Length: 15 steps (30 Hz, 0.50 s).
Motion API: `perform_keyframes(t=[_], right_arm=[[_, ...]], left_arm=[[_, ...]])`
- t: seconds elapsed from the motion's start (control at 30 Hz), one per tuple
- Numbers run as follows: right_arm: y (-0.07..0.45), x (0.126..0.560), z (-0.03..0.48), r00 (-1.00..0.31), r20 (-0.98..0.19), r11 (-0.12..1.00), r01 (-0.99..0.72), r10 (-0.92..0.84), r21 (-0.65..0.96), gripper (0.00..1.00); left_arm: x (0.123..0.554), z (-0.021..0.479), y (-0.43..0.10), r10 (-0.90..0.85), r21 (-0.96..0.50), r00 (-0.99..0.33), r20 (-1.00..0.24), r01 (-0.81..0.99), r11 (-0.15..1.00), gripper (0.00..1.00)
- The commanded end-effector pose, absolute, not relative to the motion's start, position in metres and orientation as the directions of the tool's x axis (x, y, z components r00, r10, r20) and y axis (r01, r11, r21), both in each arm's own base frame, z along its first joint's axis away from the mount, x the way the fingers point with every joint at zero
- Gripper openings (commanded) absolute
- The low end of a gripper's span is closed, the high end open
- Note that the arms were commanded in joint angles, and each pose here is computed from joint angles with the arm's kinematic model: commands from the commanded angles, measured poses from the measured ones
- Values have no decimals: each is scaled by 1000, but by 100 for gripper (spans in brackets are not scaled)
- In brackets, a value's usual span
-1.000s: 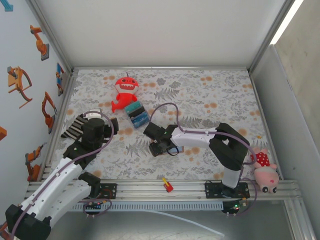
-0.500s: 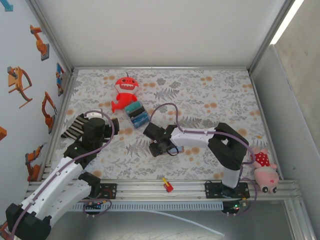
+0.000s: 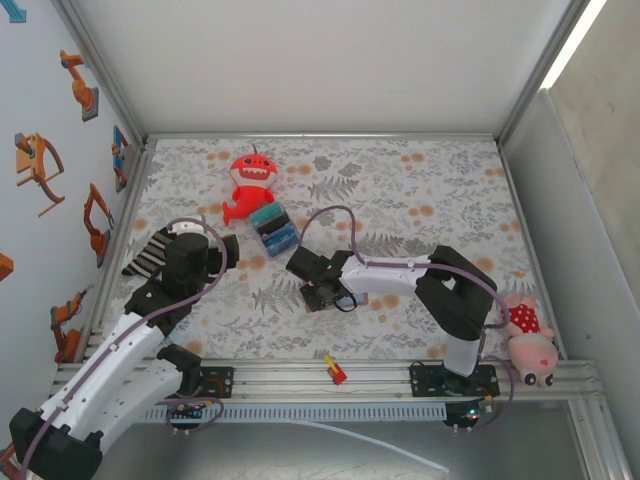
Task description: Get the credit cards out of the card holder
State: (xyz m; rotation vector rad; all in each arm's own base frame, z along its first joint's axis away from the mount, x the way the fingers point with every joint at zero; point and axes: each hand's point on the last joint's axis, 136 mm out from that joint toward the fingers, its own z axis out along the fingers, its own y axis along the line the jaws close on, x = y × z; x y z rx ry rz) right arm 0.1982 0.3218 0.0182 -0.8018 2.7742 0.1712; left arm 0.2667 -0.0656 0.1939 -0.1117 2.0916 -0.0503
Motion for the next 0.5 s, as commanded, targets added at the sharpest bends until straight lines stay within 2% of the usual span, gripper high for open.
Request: perform_keyframes(t=[0.0,0.1,0.47], right_arm=[[299,193,4,-830,-223,855,-518,-511,-33,28],[300,200,18,-822,-268,859,-510,-502,-45,24],[288,214,57,-796,-381,876,-475,-471,-90,25]], left_arm=[[265,211,-69,-100,-95,-480,-871,-34,995,97],[265,217,-71,-104,-109,-471,-876,-18,994,97],[260,237,-80,-117,-143,-430,-895,30,989,97]])
